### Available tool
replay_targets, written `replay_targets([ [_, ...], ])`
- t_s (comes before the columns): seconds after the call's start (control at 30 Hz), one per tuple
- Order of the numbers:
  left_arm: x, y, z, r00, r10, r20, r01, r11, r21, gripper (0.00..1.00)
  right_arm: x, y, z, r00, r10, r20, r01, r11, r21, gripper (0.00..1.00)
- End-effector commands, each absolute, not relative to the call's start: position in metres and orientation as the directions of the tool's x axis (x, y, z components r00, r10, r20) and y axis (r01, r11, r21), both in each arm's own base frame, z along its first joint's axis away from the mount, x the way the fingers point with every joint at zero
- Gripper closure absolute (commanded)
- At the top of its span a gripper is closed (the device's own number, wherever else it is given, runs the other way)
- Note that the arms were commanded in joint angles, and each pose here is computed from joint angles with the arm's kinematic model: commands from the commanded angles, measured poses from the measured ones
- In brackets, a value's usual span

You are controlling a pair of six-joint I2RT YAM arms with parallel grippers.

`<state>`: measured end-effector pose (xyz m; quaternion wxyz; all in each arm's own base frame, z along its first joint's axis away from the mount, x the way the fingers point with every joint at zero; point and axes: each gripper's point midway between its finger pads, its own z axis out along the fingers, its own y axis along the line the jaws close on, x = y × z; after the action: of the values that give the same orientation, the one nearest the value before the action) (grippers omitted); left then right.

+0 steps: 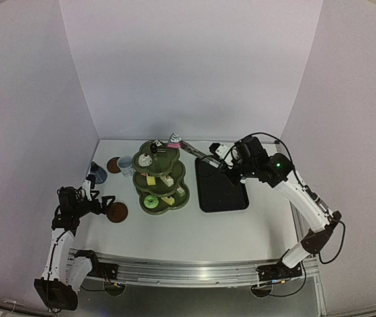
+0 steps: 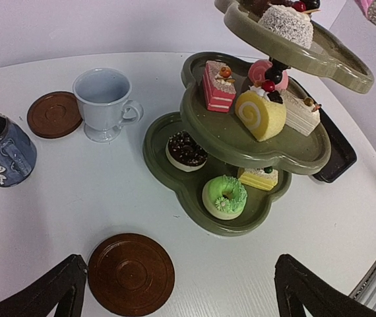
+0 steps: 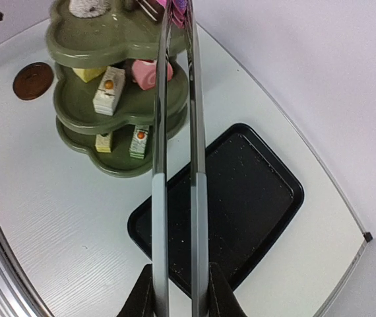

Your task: Serve the afternoon tea

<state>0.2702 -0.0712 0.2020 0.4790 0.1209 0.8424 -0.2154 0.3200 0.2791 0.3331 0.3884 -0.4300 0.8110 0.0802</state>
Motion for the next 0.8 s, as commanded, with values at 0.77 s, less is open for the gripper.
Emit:
replay_targets([
  [0.77, 0.27, -0.073, 0.226, -0.437, -0.004, -0.899, 0.437, 0.873, -0.216, 0.0, 0.316, 0.323, 0.347, -0.01, -0.876, -0.482, -0.813, 0.288, -0.506, 1.0],
])
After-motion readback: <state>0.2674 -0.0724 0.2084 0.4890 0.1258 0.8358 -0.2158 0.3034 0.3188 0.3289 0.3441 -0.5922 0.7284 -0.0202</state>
